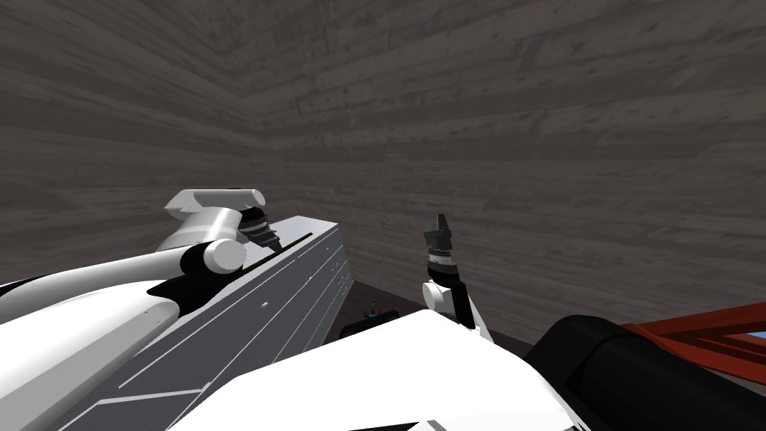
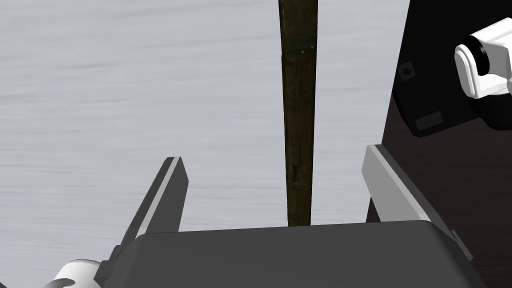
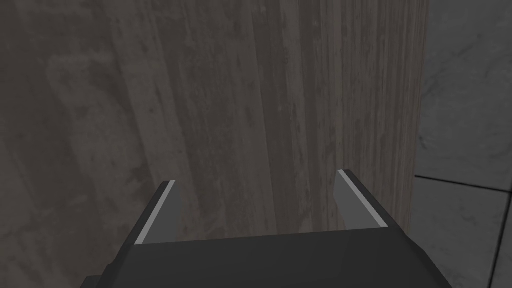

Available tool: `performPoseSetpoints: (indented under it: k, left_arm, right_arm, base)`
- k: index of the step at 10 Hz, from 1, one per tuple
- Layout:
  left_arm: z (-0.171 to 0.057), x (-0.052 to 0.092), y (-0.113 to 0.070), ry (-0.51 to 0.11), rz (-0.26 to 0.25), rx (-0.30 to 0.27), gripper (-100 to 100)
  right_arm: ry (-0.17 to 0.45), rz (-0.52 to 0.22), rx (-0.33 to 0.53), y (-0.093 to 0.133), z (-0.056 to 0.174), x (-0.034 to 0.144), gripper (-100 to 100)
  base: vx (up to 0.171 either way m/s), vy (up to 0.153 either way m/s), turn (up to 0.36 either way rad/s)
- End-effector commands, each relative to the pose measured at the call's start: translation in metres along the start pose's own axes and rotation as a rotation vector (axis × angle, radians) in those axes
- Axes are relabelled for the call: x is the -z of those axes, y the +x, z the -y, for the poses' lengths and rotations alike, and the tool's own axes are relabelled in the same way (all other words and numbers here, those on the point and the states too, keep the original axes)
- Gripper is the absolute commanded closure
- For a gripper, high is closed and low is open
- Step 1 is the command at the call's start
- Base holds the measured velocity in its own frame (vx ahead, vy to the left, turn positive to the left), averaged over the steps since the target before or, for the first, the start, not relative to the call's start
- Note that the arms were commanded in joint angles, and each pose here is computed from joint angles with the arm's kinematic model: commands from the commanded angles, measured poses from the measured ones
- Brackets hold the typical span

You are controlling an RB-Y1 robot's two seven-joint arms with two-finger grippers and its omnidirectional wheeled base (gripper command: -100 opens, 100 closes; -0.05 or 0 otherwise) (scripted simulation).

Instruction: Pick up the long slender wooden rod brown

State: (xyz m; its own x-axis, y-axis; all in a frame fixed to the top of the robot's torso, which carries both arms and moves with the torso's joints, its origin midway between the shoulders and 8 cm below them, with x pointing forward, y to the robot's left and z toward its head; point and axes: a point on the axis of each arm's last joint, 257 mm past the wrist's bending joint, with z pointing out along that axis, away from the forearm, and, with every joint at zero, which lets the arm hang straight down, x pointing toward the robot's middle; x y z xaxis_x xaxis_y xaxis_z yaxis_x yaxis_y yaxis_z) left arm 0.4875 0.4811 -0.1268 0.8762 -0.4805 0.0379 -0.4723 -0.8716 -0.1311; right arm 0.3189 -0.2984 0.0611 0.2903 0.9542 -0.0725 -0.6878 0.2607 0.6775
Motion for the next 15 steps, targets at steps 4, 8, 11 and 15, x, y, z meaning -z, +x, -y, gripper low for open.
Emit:
performPoseSetpoints:
  k: [4, 8, 11, 15]
  left_arm:
    - [-0.022, -0.006, -0.018, -0.104, 0.058, 0.011, -100]
    - [-0.024, -0.018, -0.02, -0.109, 0.061, 0.006, -100]
    - [-0.025, -0.028, -0.019, -0.109, 0.06, 0.003, -100]
    - [-0.024, -0.028, -0.019, -0.107, 0.059, 0.004, 100]
  right_arm:
    - [0.0, 0.0, 0.0, 0.0, 0.0, 0.0, 0]
    - [0.0, 0.0, 0.0, 0.0, 0.0, 0.0, 0]
    - [0.0, 0.0, 0.0, 0.0, 0.0, 0.0, 0]
    - [0.0, 0.0, 0.0, 0.0, 0.0, 0.0, 0]
  base:
    - [0.023, -0.009, 0.009]
    - [0.004, -0.006, 0.014]
    - [-0.004, -0.008, 0.023]
    - [0.0, 0.0, 0.0]
